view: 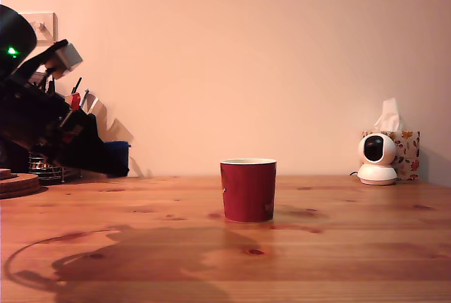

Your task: Pick up the coffee capsules on the table and drop them inside the coffee cup

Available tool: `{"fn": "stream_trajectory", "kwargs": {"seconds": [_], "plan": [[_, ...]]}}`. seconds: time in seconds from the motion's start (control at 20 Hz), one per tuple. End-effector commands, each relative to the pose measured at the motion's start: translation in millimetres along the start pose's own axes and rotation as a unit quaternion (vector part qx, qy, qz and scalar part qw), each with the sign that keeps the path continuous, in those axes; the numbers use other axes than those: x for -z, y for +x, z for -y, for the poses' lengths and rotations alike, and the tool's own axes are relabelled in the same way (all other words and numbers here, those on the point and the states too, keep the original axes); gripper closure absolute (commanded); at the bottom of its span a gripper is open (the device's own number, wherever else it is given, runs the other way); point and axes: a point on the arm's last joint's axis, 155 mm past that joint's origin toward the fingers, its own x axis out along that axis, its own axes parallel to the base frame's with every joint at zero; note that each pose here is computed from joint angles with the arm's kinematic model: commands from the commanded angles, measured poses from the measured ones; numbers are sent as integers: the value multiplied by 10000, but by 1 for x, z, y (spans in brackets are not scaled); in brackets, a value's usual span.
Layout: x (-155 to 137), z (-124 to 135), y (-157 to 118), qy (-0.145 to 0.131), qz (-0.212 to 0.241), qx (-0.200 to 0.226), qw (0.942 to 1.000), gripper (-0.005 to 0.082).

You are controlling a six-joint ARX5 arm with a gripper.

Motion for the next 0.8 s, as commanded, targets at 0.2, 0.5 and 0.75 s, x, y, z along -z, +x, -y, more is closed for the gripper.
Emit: {"fn": "stream_trajectory", "kwargs": {"seconds": [0.2, 0.5, 0.75], "plan": [[-17, 11, 3, 129, 25, 117, 9998, 594], [-28, 8, 4, 164, 3, 37, 9999, 594], [-27, 8, 4, -7, -6, 40, 10000, 594]]}}
